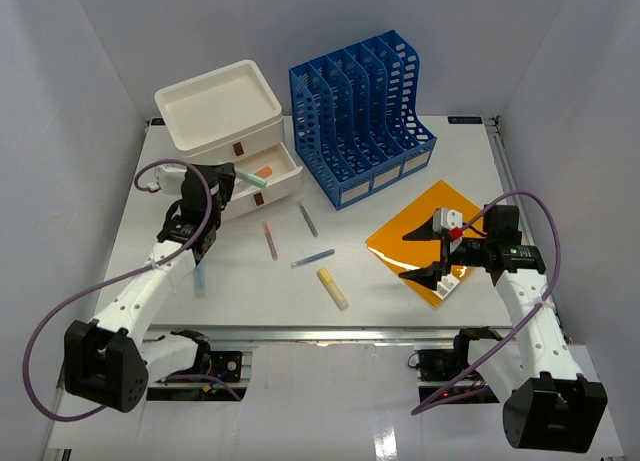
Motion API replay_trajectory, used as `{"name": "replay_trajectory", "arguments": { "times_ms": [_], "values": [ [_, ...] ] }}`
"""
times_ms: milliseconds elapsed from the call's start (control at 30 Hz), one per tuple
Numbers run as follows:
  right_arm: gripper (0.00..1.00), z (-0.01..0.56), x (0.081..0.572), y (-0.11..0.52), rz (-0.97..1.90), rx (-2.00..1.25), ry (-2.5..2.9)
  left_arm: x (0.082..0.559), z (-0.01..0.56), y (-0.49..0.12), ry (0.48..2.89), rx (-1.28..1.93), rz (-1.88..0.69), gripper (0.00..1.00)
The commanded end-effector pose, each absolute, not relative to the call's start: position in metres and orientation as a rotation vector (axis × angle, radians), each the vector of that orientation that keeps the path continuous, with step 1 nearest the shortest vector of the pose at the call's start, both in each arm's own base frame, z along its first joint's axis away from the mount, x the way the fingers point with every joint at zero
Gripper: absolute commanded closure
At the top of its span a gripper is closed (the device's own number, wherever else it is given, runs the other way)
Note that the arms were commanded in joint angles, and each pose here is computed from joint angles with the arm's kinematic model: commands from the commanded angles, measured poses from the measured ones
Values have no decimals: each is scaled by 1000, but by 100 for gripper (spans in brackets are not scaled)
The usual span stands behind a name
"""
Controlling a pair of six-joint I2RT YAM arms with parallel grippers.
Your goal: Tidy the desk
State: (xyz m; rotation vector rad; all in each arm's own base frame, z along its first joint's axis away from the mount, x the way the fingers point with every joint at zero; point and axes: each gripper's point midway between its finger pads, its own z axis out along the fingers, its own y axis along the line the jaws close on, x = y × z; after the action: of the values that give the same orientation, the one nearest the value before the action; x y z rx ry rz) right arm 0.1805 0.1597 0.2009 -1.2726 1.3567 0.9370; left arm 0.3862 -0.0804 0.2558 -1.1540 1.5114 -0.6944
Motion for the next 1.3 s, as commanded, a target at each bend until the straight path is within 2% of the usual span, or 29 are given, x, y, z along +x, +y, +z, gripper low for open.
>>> {"name": "replay_trajectory", "arguments": {
  "times_ms": [0,133,267,467,800,867,1100,1267],
  "values": [
    [7,199,181,159,949,-1264,1357,406,269,-49,1279,-1426,-693,98],
    [7,197,181,159,951,-1263,1360,420,255,-38,1264,-1494,-671,97],
    [7,196,182,159,945,-1264,1366,429,240,-36,1309,-1537,-616,90],
    [8,191,183,158,949,-1260,1388,431,225,-41,1362,-1545,-604,61],
    [8,173,188,161,952,-1294,1499,427,237,-53,1416,-1437,-670,33],
    [8,164,186,168,932,-1361,1532,426,246,-56,1423,-1402,-696,31],
    [8,136,187,206,732,-1591,1668,405,289,-74,1484,-1104,-783,26],
    [10,119,190,246,622,-1572,1815,365,306,-98,1641,-676,-768,8]
  ]
}}
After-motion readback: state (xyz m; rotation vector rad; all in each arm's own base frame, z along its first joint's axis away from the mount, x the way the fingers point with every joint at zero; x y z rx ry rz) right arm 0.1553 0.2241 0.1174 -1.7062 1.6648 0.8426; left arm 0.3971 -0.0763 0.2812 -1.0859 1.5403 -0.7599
